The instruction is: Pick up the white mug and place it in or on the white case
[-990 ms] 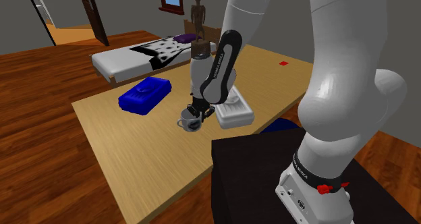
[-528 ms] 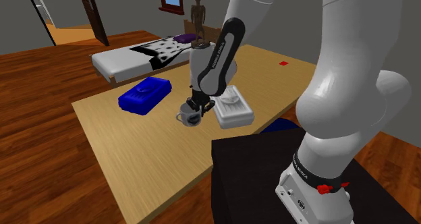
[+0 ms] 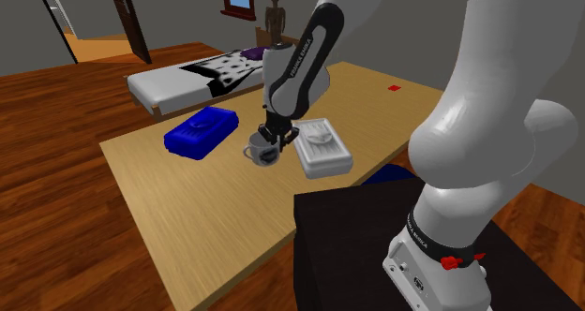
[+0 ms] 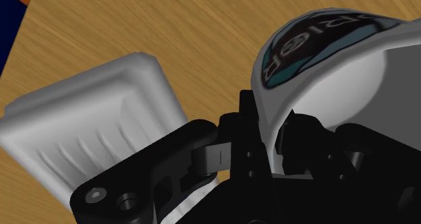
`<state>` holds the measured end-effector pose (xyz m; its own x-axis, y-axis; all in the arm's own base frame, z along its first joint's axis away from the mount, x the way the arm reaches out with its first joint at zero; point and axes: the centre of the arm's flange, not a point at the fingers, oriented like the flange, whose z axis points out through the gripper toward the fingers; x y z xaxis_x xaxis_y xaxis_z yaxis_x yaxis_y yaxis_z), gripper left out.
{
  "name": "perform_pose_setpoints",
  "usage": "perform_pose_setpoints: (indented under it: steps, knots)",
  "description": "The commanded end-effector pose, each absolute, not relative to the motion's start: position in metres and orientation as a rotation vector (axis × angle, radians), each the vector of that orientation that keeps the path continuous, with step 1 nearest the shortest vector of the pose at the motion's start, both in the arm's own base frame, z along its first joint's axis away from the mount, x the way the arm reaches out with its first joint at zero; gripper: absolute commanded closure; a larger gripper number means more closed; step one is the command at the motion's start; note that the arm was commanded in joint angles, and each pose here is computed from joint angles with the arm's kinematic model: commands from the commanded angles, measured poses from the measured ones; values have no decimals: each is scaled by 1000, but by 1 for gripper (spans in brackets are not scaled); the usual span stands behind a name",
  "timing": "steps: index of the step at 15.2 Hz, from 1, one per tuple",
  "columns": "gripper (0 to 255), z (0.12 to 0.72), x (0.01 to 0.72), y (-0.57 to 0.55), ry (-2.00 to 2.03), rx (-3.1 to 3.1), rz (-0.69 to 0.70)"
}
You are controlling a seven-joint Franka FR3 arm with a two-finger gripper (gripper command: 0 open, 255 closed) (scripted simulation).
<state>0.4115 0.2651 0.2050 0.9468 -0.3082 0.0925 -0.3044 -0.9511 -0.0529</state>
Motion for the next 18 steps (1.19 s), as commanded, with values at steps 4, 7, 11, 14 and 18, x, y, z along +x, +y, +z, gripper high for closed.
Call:
perform_pose_setpoints:
  steps: [4,7,11,14,18]
  knots:
    - [255,231,410,266,482,-3062,-154]
    - [255,247,410,266,482,-3062,-154]
    - [255,268,410,266,482,-3062,-154]
    - [255,281,410,266,482,-3062,-154]
    - [255,284,434,219,482,-3062,-154]
